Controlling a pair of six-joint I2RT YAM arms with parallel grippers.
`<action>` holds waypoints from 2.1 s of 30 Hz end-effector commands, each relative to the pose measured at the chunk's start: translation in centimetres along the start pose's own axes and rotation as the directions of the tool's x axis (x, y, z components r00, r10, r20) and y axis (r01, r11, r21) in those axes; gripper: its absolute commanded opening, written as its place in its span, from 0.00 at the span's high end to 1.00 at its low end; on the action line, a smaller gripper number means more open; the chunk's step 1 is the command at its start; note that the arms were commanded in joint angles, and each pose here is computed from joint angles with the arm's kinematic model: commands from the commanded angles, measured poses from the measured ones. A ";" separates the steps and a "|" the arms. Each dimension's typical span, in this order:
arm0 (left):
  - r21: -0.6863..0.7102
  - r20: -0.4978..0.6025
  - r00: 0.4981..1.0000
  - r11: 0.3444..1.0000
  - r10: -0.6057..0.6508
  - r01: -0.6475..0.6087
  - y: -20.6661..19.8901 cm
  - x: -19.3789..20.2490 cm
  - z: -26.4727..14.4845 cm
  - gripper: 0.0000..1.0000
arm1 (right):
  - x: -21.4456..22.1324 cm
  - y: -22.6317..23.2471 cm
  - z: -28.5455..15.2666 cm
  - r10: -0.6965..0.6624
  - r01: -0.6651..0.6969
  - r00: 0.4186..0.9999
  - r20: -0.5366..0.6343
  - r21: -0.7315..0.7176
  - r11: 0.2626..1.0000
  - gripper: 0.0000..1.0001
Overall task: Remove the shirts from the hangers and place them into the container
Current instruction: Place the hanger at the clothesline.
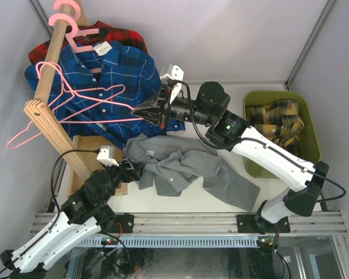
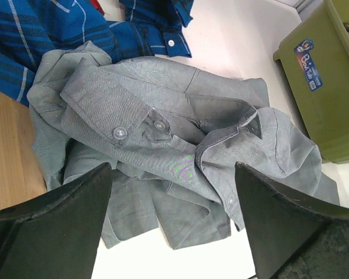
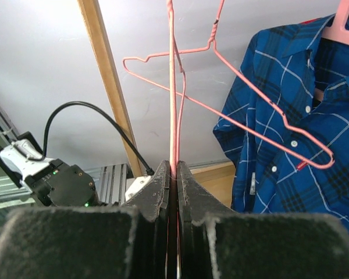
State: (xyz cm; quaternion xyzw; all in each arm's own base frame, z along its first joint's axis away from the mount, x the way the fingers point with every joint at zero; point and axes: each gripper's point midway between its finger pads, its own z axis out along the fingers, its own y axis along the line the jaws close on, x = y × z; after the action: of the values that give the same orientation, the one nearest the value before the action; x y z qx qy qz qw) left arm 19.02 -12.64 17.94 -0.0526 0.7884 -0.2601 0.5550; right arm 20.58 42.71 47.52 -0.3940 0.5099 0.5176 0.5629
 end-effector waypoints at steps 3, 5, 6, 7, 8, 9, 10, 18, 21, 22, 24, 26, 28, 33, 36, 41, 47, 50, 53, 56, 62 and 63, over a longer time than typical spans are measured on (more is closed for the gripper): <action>-0.006 0.037 0.999 1.000 -0.003 0.003 -0.5 -1.8 -0.1 0.11 | -2.2 -0.4 0.1 0.003 0.001 0.998 0.059 -0.056 0.998 1.00; -0.011 0.040 0.999 1.000 -0.002 0.002 -0.5 -1.9 -0.2 0.11 | -2.7 -0.4 -0.3 0.004 0.000 0.997 0.078 -0.053 0.999 1.00; -0.014 0.041 0.999 1.000 -0.001 0.002 -0.4 -2.0 -0.2 0.11 | -3.2 -0.3 -0.7 0.003 0.002 0.996 0.089 -0.057 0.998 1.00; -0.017 0.042 0.999 1.000 -0.002 0.003 -0.4 -2.0 -0.3 0.11 | -3.7 -0.2 -1.0 -0.001 0.007 0.995 0.099 -0.061 0.998 1.00; -0.019 0.043 0.999 1.000 -0.002 0.003 -0.3 -2.0 -0.3 0.11 | -4.1 -0.1 -1.4 -0.006 0.012 0.994 0.105 -0.061 0.998 1.00; -0.021 0.045 0.999 1.000 -0.002 0.003 -0.3 -2.1 -0.3 0.11 | -4.4 0.0 -1.7 -0.008 0.015 0.994 0.109 -0.061 0.998 1.00; -0.022 0.047 0.999 1.000 -0.003 0.004 -0.2 -2.1 -0.3 0.12 | -4.6 0.1 -2.1 -0.008 0.015 0.994 0.108 -0.063 0.998 1.00; -0.057 0.062 0.998 0.998 0.018 -0.015 0.3 -2.7 -0.4 0.12 | -3.2 1.2 -4.3 0.016 -0.014 1.000 0.016 -0.086 0.996 1.00; -0.083 0.073 0.997 0.996 0.027 -0.021 0.7 -3.1 -0.5 0.13 | -2.5 1.4 -5.4 0.016 -0.016 1.000 0.002 -0.075 0.997 1.00; -0.088 0.074 0.997 0.996 0.029 -0.023 0.8 -3.2 -0.6 0.14 | -2.3 1.3 -5.7 0.020 -0.019 1.000 0.003 -0.073 0.997 1.00; -0.095 0.077 0.997 0.995 0.032 -0.025 0.9 -3.3 -0.6 0.15 | -2.3 1.2 -6.4 0.035 -0.034 0.999 0.015 -0.064 0.997 1.00; -0.098 0.077 0.997 0.995 0.033 -0.026 1.0 -3.3 -0.6 0.15 | -3.0 1.1 -7.1 0.041 -0.038 0.998 0.037 -0.061 0.997 1.00; -0.097 0.074 0.997 0.995 0.032 -0.025 0.9 -3.2 -0.6 0.16 | -3.5 1.2 -7.8 0.027 -0.023 0.998 0.053 -0.064 0.998 1.00; -0.080 0.076 0.997 0.997 0.029 -0.022 0.6 -3.3 -0.6 0.17 | -3.4 0.9 -7.8 0.010 -0.004 0.998 0.059 -0.090 0.996 1.00; -0.066 0.078 0.997 0.998 0.026 -0.021 0.4 -3.3 -0.7 0.17 | -2.8 0.5 -6.8 0.007 0.000 0.998 0.058 -0.110 0.994 1.00; -0.053 0.079 0.997 0.998 0.022 -0.018 0.2 -3.4 -0.7 0.18 | -2.4 0.4 -4.0 0.009 0.000 0.999 0.053 -0.166 0.986 1.00; -0.047 0.076 0.997 0.999 0.022 -0.019 0.1 -3.3 -0.8 0.18 | -2.6 0.8 -0.3 -0.001 0.018 0.998 0.066 -0.250 0.968 1.00; -0.045 0.077 0.997 0.999 0.020 -0.017 0.1 -3.3 -0.8 0.18 | -2.3 0.5 1.1 -0.011 0.032 0.997 0.078 -0.276 0.961 1.00; -0.042 0.077 0.997 0.999 0.018 -0.015 0.1 -3.3 -0.9 0.18 | -1.9 0.5 2.0 0.001 0.017 0.998 0.062 -0.285 0.958 1.00; -0.042 0.078 0.997 0.999 0.017 -0.014 0.1 -3.3 -0.9 0.18 | -1.0 0.6 2.4 0.022 -0.013 0.999 0.032 -0.280 0.960 1.00; -0.073 0.069 0.997 0.997 0.029 -0.024 0.6 -3.0 -0.5 0.18 | 2.9 -0.5 3.2 0.120 -0.143 0.986 -0.117 -0.212 0.967 1.00; -0.082 0.070 0.997 0.996 0.035 -0.029 0.7 -3.1 -0.4 0.18 | 3.2 -0.7 3.2 0.130 -0.153 0.983 -0.127 -0.192 0.969 1.00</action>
State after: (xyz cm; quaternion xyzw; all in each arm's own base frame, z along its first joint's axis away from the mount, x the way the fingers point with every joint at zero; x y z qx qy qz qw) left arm 19.37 -10.98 17.47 -0.0592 0.7982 -0.2102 0.5613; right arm 21.45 46.18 44.85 -0.4549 0.4821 0.5890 0.4622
